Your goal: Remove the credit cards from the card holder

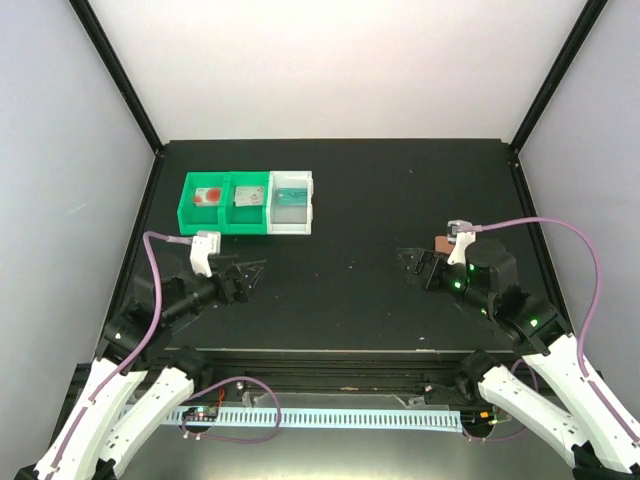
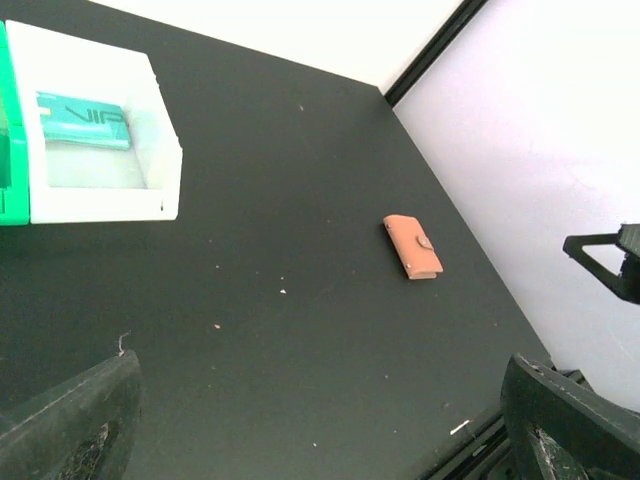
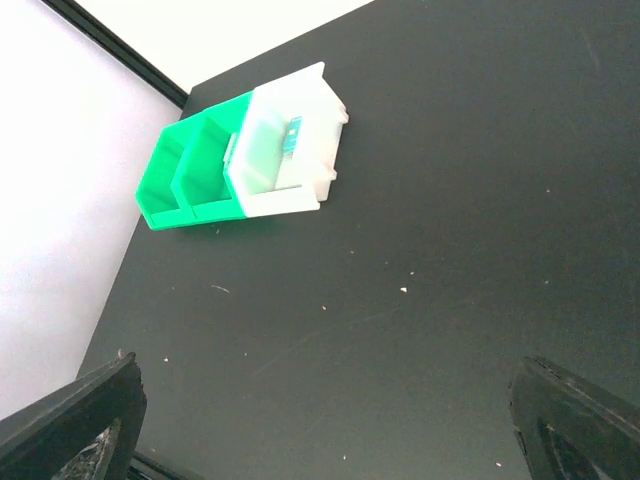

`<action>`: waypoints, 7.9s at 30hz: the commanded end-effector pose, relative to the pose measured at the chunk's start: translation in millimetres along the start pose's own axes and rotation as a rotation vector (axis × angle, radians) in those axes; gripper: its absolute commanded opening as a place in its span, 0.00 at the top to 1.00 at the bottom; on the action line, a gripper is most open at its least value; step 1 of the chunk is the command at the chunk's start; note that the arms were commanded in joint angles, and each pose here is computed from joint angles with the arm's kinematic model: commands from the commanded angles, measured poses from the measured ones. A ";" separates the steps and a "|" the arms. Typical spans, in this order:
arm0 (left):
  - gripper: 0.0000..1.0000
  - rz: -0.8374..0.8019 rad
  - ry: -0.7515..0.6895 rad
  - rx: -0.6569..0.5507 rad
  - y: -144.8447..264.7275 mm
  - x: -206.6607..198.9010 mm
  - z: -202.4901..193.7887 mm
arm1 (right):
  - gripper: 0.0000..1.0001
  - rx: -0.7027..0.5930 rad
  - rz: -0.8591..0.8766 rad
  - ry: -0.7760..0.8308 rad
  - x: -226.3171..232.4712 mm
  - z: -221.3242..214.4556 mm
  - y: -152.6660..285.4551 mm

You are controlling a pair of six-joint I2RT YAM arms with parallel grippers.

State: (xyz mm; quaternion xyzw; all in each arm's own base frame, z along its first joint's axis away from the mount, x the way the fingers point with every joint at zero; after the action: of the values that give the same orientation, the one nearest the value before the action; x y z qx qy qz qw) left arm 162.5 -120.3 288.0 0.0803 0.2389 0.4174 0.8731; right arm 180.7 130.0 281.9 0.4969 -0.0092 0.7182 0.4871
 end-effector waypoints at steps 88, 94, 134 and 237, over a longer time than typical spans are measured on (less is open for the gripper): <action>0.01 0.255 -0.109 0.075 1.4 40.5 -17.1 | 0.60 0.553 -0.579 0.092 -139.8 -86.8 -182.2; 0.01 0.259 -0.105 0.079 0.7 41.3 -17.6 | 0.61 0.507 -0.588 0.172 -125.1 -74.9 -165.0; 0.01 0.244 -0.096 0.124 -7.2 41.5 -22.4 | 0.73 0.425 -0.769 0.399 -117.8 -77.6 -184.5; 0.81 -0.242 0.484 0.443 -113.3 20.6 -136.9 | 0.99 0.557 0.032 0.104 25.2 -154.5 -154.5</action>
State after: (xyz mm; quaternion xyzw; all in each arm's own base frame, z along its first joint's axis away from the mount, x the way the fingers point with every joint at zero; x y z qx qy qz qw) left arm 176.7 -185.1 130.7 0.1238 0.5467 0.2460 0.7908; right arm 174.3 307.9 160.6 0.5771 0.2141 0.7313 0.2939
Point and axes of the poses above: each gripper's point midway between its finger pads, its own y axis back along the fingers, its own x axis along the line the jaws close on, z = x × y, the point moved 3 cm from there along y, back along the fingers, and after that the axes turned 15 degrees about -y, right-handed, at the moved point
